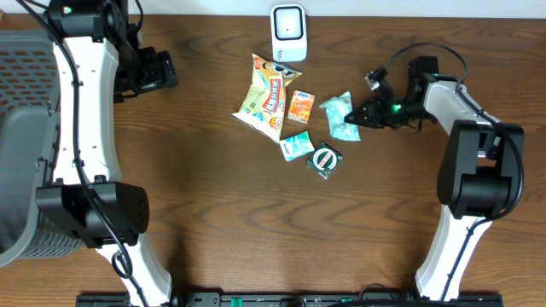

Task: Scan the item barcode
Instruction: 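Turn the green pack's barcode toward the scanner window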

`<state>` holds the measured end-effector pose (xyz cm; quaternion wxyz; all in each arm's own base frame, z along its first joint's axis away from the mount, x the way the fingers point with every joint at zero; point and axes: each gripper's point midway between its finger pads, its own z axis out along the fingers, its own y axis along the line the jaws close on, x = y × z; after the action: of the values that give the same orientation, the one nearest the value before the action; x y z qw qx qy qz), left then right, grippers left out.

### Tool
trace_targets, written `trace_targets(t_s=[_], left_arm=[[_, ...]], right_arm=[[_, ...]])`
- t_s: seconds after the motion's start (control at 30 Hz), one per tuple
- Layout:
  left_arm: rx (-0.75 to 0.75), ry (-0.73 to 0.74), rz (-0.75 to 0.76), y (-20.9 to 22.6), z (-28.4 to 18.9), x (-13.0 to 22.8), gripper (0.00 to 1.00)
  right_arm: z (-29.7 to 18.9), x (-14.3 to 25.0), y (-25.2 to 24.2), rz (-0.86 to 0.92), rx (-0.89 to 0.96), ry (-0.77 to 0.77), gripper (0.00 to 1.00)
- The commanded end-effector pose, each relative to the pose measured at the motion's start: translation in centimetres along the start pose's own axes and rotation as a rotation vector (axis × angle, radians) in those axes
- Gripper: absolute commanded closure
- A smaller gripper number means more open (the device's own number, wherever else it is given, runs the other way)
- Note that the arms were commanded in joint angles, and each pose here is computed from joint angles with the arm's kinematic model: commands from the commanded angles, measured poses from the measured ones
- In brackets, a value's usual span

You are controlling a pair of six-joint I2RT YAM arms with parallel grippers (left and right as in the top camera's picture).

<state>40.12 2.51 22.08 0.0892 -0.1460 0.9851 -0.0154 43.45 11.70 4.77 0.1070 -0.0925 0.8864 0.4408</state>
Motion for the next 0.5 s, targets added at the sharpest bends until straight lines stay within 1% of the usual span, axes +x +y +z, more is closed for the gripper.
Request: trace_targets(t_s=[0.0,0.13,0.17,0.27,0.33,0.47], left_arm=[[-0.011,0.003,0.002,0.3,0.1,-0.1,0.02],[-0.011,0.003,0.002,0.3,0.1,-0.1,0.02],[-0.011,0.003,0.002,0.3,0.1,-0.1,0.02],[-0.011,0.003,0.002,0.3,0.1,-0.1,0.02],[-0.011,0.003,0.002,0.3,0.1,-0.1,0.02],[-0.011,0.003,0.002,0.3,0.1,-0.1,0.02]], right_arm=[[-1.8,-2.4,6.7,-0.193,-0.172,-0.082,0.99],[-4.1,-4.2,12.5,-0.414,-0.172,-0.166,0.99],[-4.9,-4.6,14.3,-0.509,-0.147,-0.194,0.99],[-5.8,-5.7,17.0,-0.648,-0.013,-0.243,0.99],[-6.2,-6.2,19.7,-0.745,0.042,-0.280,0.99],[-5.8,-6.8,24.9,-0.936,0.026,-0.354,0.99]])
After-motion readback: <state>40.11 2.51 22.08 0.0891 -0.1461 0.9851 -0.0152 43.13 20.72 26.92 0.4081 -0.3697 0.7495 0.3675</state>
